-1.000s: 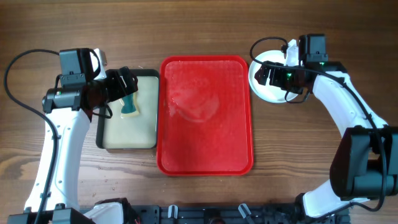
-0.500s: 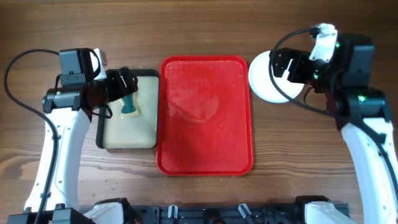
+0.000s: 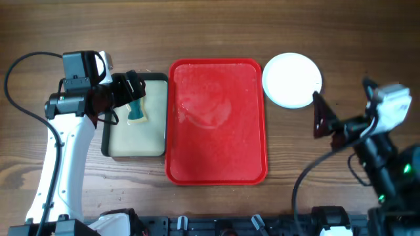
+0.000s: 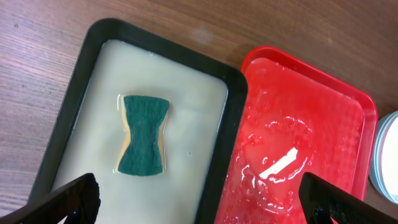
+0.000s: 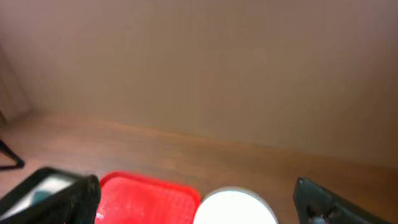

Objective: Clean dirty plates on tray and stack at the side

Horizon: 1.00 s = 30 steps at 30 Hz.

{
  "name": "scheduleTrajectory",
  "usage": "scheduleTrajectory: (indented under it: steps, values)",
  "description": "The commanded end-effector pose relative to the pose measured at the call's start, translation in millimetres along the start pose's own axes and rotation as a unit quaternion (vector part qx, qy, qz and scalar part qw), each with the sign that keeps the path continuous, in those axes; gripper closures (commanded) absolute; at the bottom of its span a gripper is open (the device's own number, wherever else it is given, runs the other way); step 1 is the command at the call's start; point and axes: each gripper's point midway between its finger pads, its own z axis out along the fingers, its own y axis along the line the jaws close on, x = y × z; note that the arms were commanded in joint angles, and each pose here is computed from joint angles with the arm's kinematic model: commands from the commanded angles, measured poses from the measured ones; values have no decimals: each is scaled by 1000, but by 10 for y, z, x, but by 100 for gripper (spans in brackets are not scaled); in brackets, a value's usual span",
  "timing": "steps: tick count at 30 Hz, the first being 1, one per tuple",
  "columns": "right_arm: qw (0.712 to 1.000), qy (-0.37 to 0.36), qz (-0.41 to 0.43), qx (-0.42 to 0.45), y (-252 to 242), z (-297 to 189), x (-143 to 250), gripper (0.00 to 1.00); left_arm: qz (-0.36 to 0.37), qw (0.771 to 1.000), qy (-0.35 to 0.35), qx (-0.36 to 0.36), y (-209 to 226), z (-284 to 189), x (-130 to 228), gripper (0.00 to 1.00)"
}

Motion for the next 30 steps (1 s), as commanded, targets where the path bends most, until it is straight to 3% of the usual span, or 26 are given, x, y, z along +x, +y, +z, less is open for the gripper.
scheduleTrajectory:
  steps: [1, 5, 11, 19, 25, 30]
  values:
    - [997, -68, -44, 12, 19, -155, 106, 0, -1, 1000, 2, 3, 2, 11, -4, 0]
    - [978, -190, -83, 19, 79, -334, 275, 0, -1, 1000, 2, 3, 2, 11, -4, 0]
    - [963, -253, -94, 11, 120, -231, 697, 0, -1, 1000, 2, 3, 2, 11, -4, 0]
    - [980, -196, -34, 28, 2, 85, 1359, 0, -1, 1000, 2, 3, 2, 11, -4, 0]
    - [998, -54, 6, 29, -31, 260, 2046, 0, -1, 1000, 2, 3, 2, 11, -4, 0]
    - [998, -56, 6, 29, -30, 259, 2032, 0, -1, 1000, 2, 3, 2, 11, -4, 0]
